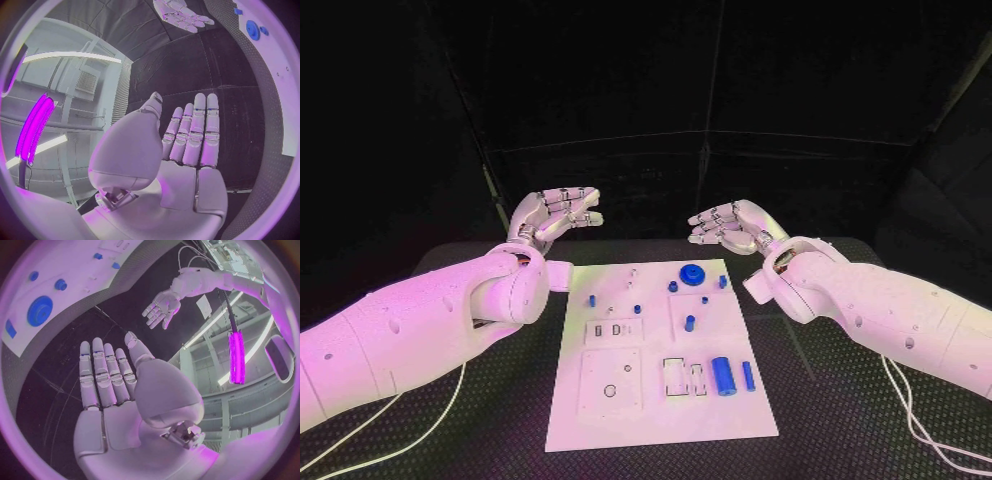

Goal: Assemble the parts on the task board

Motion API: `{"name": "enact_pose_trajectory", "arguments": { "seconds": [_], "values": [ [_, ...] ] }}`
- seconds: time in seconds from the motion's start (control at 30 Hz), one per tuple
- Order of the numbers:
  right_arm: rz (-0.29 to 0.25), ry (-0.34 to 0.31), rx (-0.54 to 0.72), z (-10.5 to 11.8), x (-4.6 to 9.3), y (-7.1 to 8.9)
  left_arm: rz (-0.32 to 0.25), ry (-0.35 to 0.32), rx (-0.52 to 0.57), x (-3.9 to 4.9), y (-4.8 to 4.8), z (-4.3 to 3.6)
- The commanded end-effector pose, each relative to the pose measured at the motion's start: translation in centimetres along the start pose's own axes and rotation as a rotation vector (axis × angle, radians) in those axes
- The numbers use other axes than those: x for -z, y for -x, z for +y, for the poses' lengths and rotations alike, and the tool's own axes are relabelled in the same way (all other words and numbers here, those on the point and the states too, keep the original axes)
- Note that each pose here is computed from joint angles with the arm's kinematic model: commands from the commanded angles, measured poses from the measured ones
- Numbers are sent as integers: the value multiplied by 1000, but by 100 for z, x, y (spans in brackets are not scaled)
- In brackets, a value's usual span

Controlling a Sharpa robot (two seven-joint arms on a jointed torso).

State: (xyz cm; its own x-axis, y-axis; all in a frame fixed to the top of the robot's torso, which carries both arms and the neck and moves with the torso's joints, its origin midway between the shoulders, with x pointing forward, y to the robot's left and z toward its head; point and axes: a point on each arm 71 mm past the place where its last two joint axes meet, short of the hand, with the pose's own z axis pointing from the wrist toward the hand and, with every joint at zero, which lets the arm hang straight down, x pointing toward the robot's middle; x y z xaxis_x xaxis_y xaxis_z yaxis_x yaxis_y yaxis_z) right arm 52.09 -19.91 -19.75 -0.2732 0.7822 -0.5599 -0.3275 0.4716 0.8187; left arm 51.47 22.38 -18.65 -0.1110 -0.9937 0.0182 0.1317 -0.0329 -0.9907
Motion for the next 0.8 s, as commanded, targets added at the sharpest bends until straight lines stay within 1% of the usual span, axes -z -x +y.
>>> {"name": "enact_pose_trajectory", "arguments": {
  "seconds": [0.03, 0.23, 0.37, 0.47, 0.6, 0.8],
  "values": [
    [37, 42, 244, 94, -25, 11, 65, -34, -21, 47, -37, -75],
    [106, 38, 444, 212, -52, 5, 118, -34, -13, 195, -77, -175],
    [149, 34, 583, 295, -64, -35, 151, -32, -1, 297, -120, -239],
    [171, 31, 667, 350, -70, -74, 170, -29, 8, 356, -151, -274],
    [195, 24, 746, 404, -83, -128, 192, -26, 18, 414, -191, -305],
    [229, 5, 801, 426, -101, -182, 210, -22, 27, 450, -230, -323]
  ]
}}
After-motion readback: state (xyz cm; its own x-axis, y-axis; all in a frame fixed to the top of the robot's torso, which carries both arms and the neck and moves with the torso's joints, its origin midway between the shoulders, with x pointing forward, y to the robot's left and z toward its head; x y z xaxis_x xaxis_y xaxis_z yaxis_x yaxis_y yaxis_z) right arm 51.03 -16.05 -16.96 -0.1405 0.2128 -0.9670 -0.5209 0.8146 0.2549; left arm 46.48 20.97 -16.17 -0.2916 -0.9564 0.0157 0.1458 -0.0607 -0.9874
